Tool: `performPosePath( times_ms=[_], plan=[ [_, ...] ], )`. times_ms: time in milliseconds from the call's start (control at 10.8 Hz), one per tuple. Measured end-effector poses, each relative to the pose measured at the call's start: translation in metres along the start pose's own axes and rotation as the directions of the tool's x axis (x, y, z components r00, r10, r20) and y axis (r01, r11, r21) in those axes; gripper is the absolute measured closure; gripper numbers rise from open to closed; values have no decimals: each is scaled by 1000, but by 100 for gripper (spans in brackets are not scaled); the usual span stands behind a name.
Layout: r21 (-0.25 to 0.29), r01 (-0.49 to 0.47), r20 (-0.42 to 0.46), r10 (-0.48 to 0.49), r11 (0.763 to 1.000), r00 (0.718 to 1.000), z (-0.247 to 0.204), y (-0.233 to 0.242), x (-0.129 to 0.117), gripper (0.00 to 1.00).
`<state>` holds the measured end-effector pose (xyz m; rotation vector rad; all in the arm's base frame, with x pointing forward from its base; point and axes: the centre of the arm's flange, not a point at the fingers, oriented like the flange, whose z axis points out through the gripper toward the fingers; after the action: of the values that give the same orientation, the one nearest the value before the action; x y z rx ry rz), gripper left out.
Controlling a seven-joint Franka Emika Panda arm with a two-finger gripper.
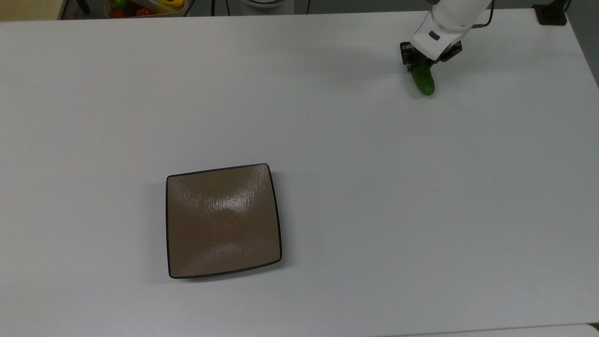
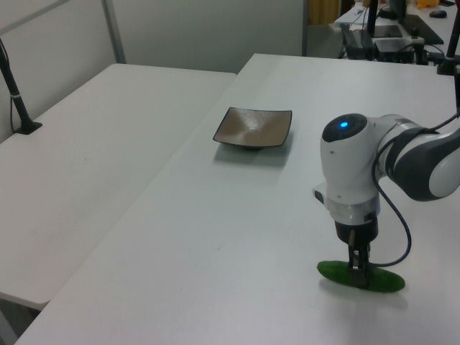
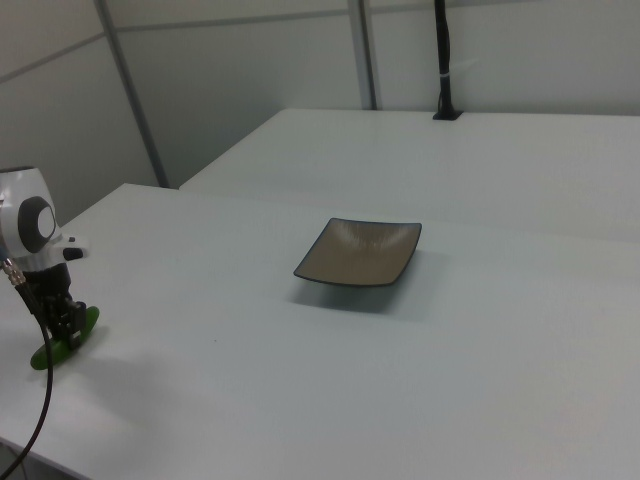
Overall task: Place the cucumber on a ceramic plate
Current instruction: 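Close the gripper around the middle of the cucumber, then lift the cucumber and carry it toward the square brown plate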
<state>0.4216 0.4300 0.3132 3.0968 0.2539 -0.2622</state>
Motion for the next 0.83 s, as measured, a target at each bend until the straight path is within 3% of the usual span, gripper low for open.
performPosePath(
  times_ms=[462, 647, 831],
  plan=[
    [14, -70, -77, 70, 997, 995, -96, 58, 10, 59],
    [21, -85, -108, 86, 996, 990, -142, 93, 6, 59],
    [49, -73, -87, 78, 996, 993, -191, 134, -4, 59]
  ],
)
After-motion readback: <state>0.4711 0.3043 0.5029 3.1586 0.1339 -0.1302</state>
